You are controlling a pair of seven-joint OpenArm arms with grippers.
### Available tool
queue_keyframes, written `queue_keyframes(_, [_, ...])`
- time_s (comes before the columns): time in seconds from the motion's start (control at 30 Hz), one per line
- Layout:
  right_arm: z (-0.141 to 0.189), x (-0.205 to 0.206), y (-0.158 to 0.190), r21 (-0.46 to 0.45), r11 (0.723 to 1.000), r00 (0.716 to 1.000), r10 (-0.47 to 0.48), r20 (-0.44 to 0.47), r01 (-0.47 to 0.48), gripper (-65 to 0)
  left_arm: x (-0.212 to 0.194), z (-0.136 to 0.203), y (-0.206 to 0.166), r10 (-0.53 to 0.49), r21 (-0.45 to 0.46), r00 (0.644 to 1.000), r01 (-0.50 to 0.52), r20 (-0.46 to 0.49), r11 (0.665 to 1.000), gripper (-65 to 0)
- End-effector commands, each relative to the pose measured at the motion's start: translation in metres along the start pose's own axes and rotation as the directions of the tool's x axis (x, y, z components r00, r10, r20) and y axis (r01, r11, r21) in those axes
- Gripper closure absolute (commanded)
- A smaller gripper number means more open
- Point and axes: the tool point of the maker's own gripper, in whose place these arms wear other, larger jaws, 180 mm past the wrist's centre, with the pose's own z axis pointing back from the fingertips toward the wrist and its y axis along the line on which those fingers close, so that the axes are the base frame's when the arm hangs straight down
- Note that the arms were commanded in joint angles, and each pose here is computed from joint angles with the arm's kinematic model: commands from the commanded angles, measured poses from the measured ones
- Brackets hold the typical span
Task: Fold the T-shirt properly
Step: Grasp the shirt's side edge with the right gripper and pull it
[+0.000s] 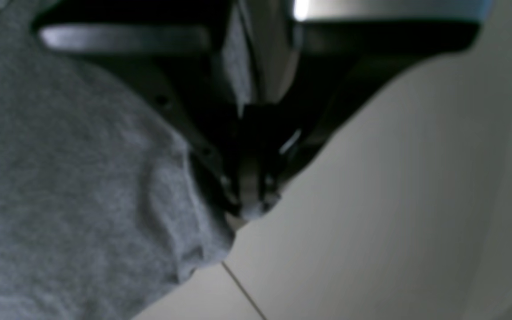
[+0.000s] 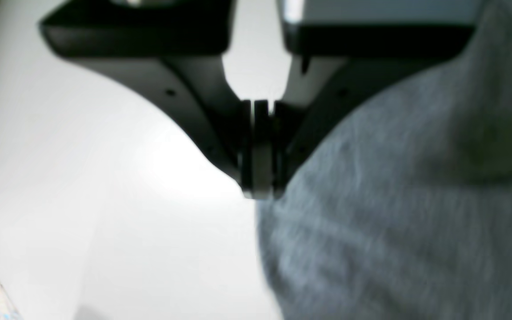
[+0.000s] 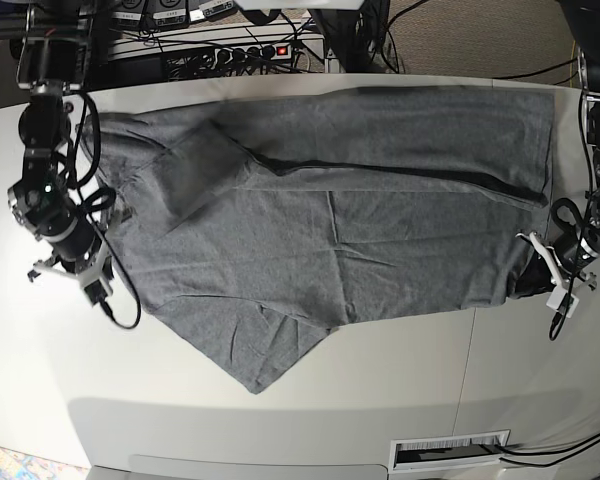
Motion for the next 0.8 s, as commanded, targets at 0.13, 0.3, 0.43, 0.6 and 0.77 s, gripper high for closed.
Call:
queue_keyframes(0.13, [-0.008, 0.052, -0.048, -0.034, 0.995, 0.985, -0.086, 0.148, 0.092, -5.7, 0.007, 0.004, 0.007, 0.073, 0.0, 0.997, -0.073, -0.022, 0.997, 0.0])
queue_keyframes(0.3, [-0.038, 0.07, -0.057, 0.017, 0.993, 0.983, -0.121, 0.14, 0.12, -16.2, -0.002, 0.005, 0.002, 0.087, -0.008, 0.996, -0.088, -0.035, 0.996, 0.0])
queue_keyframes(0.43, [-0.064, 0.083, -0.049, 0.067, 0.994, 0.988, -0.095, 0.122, 0.087, -16.2, -0.013, 0.008, -0.006, 0.091, -0.021, 0.994, -0.092, -0.053, 0.996, 0.0])
queue_keyframes(0.6, [-0.091, 0.094, -0.043, 0.058, 0.998, 0.995, -0.009, 0.098, 0.003, -16.2, -0.022, 0.022, -0.011, 0.044, -0.037, 0.996, -0.047, -0.077, 0.998, 0.0])
queue_keyframes(0.77, [-0.108, 0.09, -0.044, 0.049, 0.999, 0.997, 0.001, 0.076, -0.005, -16.2, -0.029, 0.038, -0.013, -0.007, -0.049, 0.995, 0.002, -0.103, 0.999, 0.0])
